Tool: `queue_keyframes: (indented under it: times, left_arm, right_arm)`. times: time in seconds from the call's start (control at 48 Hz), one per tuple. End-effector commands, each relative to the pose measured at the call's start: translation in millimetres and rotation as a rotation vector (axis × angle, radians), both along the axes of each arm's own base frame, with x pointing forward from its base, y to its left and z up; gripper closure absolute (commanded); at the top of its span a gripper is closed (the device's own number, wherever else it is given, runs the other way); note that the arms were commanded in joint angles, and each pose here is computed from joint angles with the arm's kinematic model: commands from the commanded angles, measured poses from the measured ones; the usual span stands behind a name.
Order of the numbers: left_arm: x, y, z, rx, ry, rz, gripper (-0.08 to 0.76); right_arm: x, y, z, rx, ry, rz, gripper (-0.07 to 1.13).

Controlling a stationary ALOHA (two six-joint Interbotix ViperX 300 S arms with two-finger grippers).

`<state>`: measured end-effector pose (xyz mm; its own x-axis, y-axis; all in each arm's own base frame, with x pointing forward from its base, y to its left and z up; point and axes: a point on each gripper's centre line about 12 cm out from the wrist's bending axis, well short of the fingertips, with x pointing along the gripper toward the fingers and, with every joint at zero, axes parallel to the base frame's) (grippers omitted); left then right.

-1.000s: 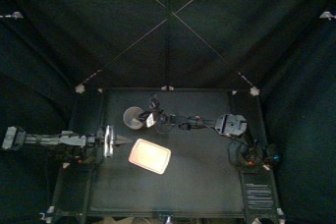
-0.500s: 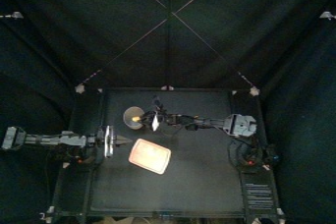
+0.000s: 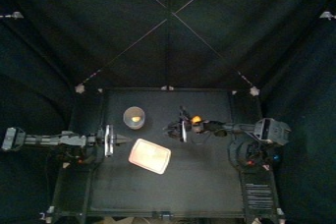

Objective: Pick the chip then place it in the grey bowl
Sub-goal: Drop chip in the grey bowl and return to neutral

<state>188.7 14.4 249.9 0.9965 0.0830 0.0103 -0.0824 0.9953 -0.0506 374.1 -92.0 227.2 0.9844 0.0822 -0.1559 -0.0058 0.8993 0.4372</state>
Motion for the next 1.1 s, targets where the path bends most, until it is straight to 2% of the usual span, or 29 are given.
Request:
queue_keyframes:
  times: [0.021, 0.25, 0.375, 0.5, 0.771, 1.104]
  left_arm:
    - [1.1, 4.0, 3.5, -0.001, -0.011, 0.021, 0.635]
    - [0.6, 8.3, 3.5, -0.015, -0.012, 0.045, 0.635]
    - [1.0, 8.9, 4.6, -0.029, -0.016, 0.050, 0.635]
    - [0.6, 9.9, 3.5, -0.051, -0.017, 0.058, 0.635]
    - [0.7, 14.1, 6.4, -0.076, -0.027, 0.083, 0.635]
    - [3.3, 14.7, 18.8, -0.077, -0.058, 0.083, 0.635]
  right_arm:
    - [-26.3, 6.9, 17.6, -0.035, -0.039, 0.005, 0.28]
    - [-69.7, 18.0, 39.6, -0.073, -0.093, -0.026, 0.28]
    - [-88.6, 29.7, 52.1, -0.089, -0.143, -0.017, 0.28]
    - [-102.8, 44.4, 49.6, -0.080, -0.155, 0.009, 0.28]
    - [-105.6, 65.1, 43.8, -0.033, -0.154, 0.063, 0.28]
    - [-100.7, 67.0, 53.6, -0.037, -0.178, 0.075, 0.28]
